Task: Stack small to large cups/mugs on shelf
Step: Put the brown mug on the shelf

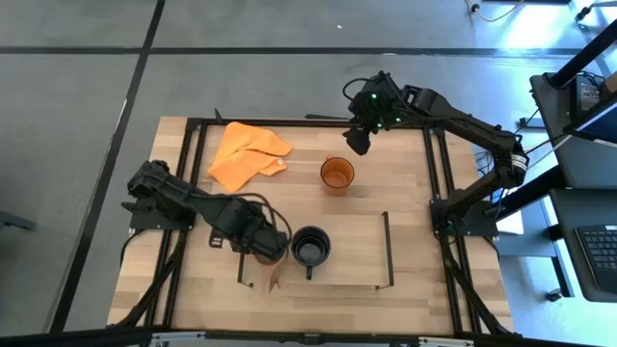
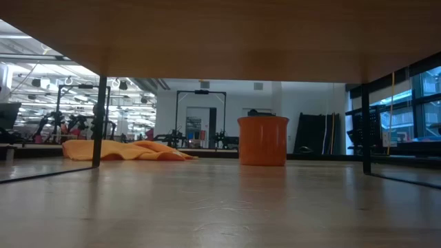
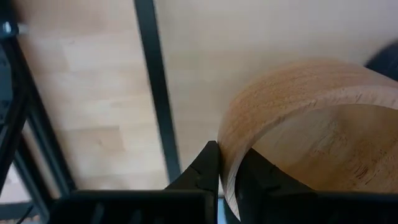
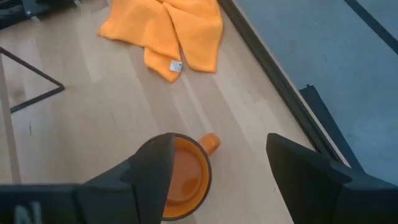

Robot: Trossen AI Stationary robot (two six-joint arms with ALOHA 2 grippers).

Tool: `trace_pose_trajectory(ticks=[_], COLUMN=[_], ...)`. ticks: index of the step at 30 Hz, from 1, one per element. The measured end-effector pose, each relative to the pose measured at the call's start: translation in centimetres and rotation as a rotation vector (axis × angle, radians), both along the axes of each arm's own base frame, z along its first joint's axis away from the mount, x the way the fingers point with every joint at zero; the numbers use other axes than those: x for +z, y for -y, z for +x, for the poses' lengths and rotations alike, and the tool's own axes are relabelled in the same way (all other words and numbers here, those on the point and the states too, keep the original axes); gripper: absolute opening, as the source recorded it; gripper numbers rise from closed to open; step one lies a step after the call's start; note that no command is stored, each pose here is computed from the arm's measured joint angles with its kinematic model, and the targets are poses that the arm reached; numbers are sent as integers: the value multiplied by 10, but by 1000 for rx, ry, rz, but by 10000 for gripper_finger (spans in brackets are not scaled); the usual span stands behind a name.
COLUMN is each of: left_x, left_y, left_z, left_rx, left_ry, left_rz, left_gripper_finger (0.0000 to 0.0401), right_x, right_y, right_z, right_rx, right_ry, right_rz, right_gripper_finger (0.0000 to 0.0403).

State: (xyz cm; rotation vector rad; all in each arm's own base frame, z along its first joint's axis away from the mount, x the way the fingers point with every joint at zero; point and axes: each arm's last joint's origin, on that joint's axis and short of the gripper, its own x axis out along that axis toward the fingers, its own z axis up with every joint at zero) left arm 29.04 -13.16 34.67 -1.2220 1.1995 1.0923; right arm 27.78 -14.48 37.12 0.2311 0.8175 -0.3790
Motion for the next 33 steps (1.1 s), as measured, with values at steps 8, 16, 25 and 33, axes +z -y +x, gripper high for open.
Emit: trace_pose_trajectory(ticks=[8,16,25,33], left_x=[-17,-19,-13,-8], left_y=[-11,-15,-13,-14], left_z=[5,5,-1,-6], left_rx=[4,-11,-23,-26], left_ry=[-38,-35,-31,-14], left_rz=[12,-9,-64,-38], left_gripper_finger=[18,19,54,62], right_x=[0,-1,-1,1], right_y=[0,0,-1,0], right_z=[0,-1,0,1], right_rx=[3,17,29,36], right_ry=[0,-15,-11,10], right_rz=[-3,-9,-9,-13], right_gripper_finger=[255,255,255,255])
